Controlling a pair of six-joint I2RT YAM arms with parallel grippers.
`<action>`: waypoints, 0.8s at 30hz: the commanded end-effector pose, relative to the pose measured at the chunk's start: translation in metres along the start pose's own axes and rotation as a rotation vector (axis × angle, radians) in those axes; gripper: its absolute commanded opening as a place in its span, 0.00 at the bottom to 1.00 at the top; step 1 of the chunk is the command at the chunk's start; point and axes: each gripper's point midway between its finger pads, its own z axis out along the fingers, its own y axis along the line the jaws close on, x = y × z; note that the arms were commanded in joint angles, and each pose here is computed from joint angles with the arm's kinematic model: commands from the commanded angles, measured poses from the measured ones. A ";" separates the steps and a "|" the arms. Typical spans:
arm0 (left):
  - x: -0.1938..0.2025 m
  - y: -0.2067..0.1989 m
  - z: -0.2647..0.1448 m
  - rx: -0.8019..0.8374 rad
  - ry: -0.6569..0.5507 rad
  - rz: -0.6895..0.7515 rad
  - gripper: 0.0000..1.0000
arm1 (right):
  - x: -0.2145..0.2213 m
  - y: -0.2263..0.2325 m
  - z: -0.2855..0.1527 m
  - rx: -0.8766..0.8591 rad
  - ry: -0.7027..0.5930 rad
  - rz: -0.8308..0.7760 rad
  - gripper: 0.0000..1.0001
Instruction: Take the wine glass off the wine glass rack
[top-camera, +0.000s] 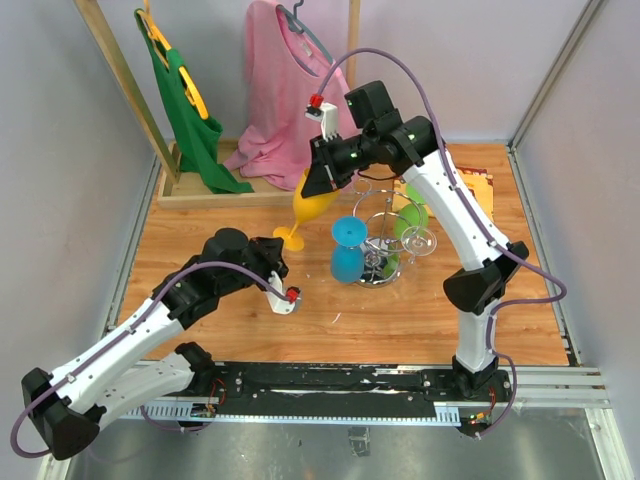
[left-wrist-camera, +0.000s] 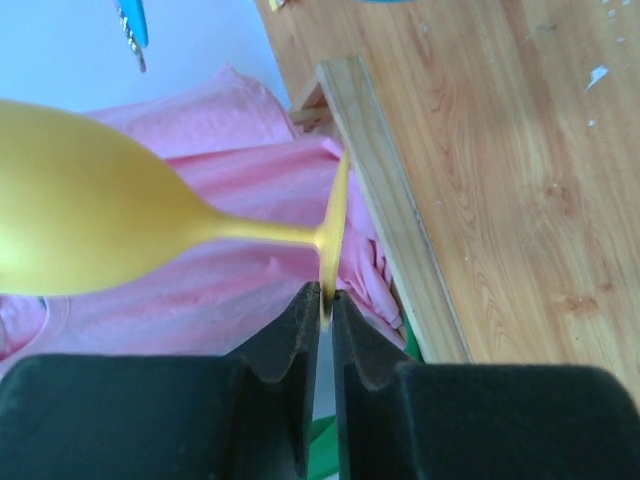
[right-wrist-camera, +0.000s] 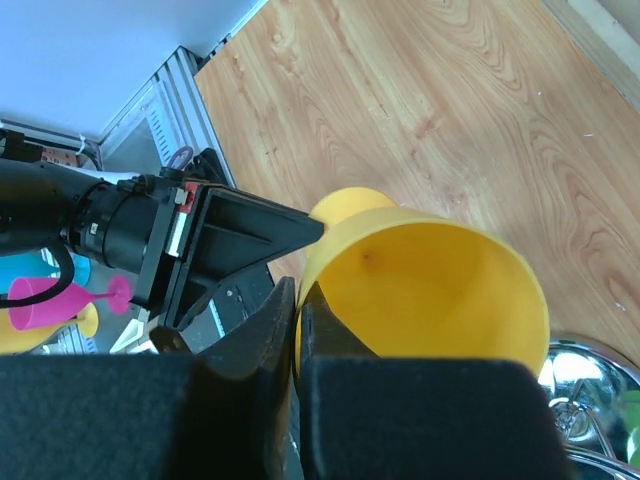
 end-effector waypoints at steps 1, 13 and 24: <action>0.009 0.038 -0.008 -0.167 0.053 -0.058 0.34 | -0.006 0.018 -0.011 -0.011 -0.028 -0.053 0.01; 0.032 0.061 -0.029 -0.306 0.150 -0.568 0.88 | -0.053 -0.001 -0.036 0.142 -0.229 -0.099 0.01; 0.083 0.040 -0.042 -0.328 0.255 -1.199 0.87 | -0.071 -0.038 -0.040 0.373 -0.305 -0.134 0.00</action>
